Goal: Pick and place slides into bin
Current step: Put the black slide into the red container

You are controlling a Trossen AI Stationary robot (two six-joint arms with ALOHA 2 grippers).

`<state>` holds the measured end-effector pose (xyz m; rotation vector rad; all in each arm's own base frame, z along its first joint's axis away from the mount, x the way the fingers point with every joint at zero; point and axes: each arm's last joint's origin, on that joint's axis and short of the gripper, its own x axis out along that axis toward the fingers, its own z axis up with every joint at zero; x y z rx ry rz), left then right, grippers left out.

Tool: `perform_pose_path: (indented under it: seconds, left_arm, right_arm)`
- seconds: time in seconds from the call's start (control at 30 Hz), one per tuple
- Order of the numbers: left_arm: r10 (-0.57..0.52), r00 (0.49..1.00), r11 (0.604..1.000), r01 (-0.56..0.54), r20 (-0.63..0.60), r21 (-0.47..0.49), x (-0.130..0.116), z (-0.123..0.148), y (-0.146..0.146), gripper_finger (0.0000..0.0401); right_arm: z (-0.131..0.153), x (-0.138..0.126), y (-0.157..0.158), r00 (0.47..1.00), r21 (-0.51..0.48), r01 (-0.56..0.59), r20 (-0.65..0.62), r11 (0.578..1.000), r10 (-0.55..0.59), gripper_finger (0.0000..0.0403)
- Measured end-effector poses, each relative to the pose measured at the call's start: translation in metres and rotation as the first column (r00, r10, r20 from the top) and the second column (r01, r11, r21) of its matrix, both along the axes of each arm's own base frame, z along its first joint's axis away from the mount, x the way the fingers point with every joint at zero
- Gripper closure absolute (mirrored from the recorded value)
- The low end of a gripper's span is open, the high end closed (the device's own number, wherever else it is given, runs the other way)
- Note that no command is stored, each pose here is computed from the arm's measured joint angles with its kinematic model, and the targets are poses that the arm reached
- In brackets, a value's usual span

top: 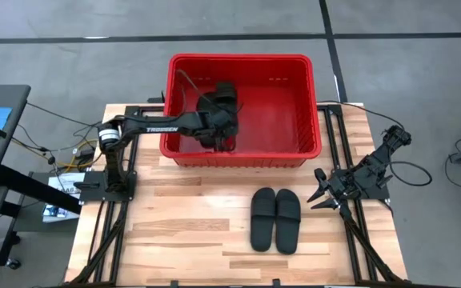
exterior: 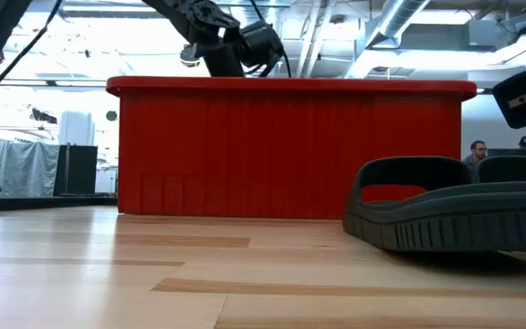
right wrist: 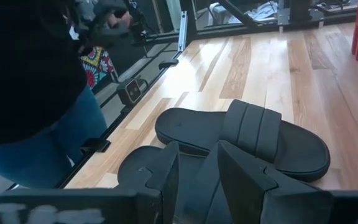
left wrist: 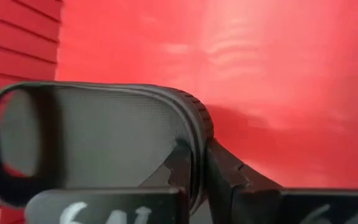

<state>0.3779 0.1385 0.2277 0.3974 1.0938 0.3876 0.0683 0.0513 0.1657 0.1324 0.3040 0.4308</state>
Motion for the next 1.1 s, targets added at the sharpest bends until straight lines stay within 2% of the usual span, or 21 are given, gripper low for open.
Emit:
perform_pose_path:
  seconds: [0.2, 0.43, 0.57, 1.1]
  left_arm:
    - [-0.010, 0.999, 1.000, 0.009, -0.036, -0.026, 0.0009, -0.0086, -0.0006, 0.0394]
    - [-0.018, 0.999, 0.999, 0.017, -0.029, -0.037, 0.0020, -0.0086, -0.0033, 0.0394]
    - [-0.028, 0.999, 0.996, 0.026, -0.017, -0.085, 0.0010, -0.0094, -0.0019, 0.0394]
    - [-0.089, 0.995, 0.985, 0.082, -0.041, -0.149, -0.0012, -0.0119, -0.0056, 0.0394]
  right_arm:
    - [0.0000, 0.0000, 0.0000, 1.000, 0.000, 0.000, 0.000, 1.000, 0.000, 0.0300]
    - [0.0001, 0.0000, 0.0000, 1.000, 0.001, 0.000, 0.001, 1.000, 0.000, 0.0300]
    - [0.0001, 0.0000, 0.0000, 1.000, 0.001, 0.000, 0.001, 1.000, 0.000, 0.0300]
    - [0.0001, 0.0000, 0.0000, 1.000, 0.001, 0.000, 0.001, 1.000, 0.000, 0.0300]
